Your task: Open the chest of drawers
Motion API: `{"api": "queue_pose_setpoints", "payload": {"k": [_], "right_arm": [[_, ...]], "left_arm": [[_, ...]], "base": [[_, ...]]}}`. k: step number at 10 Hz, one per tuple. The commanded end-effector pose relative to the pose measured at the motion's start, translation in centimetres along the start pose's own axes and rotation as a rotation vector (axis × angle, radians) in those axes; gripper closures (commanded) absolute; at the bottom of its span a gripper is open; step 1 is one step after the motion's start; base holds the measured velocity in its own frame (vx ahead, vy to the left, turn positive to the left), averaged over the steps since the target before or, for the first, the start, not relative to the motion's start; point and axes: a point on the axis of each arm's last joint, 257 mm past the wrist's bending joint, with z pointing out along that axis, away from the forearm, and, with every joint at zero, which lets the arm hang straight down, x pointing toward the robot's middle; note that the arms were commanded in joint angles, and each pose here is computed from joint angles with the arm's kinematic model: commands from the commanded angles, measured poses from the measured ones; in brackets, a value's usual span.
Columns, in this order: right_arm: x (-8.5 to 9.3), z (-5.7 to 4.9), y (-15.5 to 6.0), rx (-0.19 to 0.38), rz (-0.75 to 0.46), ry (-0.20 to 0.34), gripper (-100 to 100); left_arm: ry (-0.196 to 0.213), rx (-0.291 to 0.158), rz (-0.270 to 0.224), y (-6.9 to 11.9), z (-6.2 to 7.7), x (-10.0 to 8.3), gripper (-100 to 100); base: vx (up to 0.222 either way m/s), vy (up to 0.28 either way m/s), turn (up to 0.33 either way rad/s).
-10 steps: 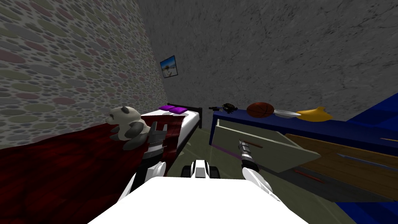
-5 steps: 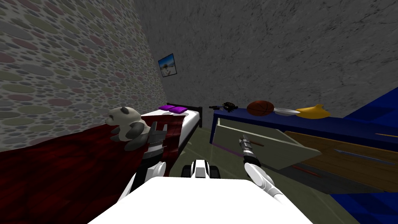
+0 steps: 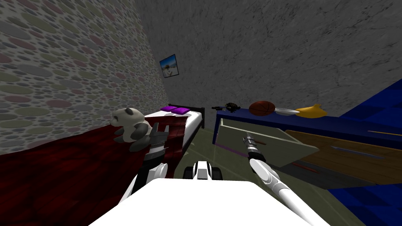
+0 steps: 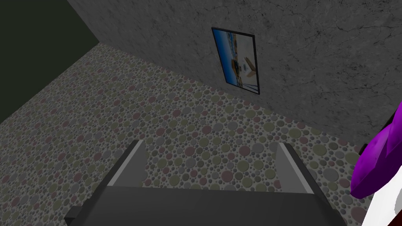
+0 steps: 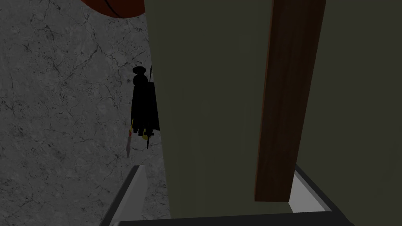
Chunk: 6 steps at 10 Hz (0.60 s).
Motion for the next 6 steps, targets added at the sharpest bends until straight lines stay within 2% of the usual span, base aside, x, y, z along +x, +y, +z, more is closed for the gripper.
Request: {"api": "queue_pose_setpoints", "payload": {"k": [1,6], "right_arm": [[0.03,0.00,0.10,-0.005,-0.001,-0.001,0],[0.07,-0.11,0.31,-0.010,-0.002,-0.001,0]], "left_arm": [[0.000,0.000,0.000,0.00,0.00,0.00,0],[0.000,0.000,0.000,0.00,0.00,0.00,0]], "base": [[0.000,0.000,0.000],[0.000,0.000,0.000]]}}
